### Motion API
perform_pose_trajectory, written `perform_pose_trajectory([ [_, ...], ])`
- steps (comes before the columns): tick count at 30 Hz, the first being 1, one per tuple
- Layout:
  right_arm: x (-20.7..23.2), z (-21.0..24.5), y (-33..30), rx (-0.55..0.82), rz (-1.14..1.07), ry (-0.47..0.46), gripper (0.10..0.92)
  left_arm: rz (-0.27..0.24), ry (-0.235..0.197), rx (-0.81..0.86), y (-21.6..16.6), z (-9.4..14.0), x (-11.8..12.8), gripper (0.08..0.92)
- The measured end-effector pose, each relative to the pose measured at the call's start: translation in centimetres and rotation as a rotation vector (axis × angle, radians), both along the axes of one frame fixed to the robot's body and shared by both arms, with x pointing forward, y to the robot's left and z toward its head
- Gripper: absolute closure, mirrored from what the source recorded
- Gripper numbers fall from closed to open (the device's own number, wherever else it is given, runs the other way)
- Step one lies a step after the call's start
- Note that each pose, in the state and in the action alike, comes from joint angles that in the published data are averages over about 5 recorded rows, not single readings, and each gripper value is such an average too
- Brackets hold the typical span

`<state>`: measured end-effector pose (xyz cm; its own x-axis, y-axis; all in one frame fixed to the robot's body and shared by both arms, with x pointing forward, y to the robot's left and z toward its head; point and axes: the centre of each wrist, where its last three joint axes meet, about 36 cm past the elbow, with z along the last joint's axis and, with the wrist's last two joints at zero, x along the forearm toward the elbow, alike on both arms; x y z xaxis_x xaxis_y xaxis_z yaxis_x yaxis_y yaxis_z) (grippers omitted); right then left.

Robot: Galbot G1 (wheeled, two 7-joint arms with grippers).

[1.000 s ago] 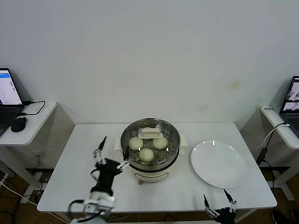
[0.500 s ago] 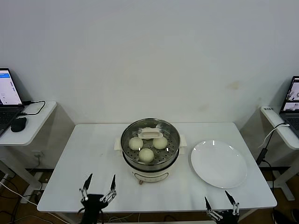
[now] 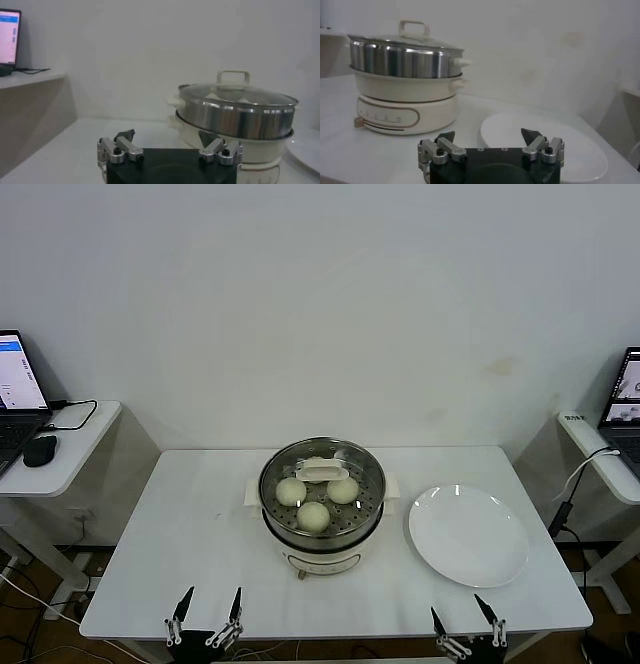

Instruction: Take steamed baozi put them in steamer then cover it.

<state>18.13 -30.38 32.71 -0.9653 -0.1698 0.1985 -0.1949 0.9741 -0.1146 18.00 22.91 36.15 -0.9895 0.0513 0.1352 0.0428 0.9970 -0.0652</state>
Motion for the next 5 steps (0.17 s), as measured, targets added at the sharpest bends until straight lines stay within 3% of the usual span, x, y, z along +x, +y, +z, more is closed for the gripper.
perform_pose_trajectory([
  [5, -0.04, 0.17, 0.4, 0.011, 0.001, 0.015, 0.199, 0.001, 0.015, -0.001, 0.06, -0.38, -0.04, 0.177],
])
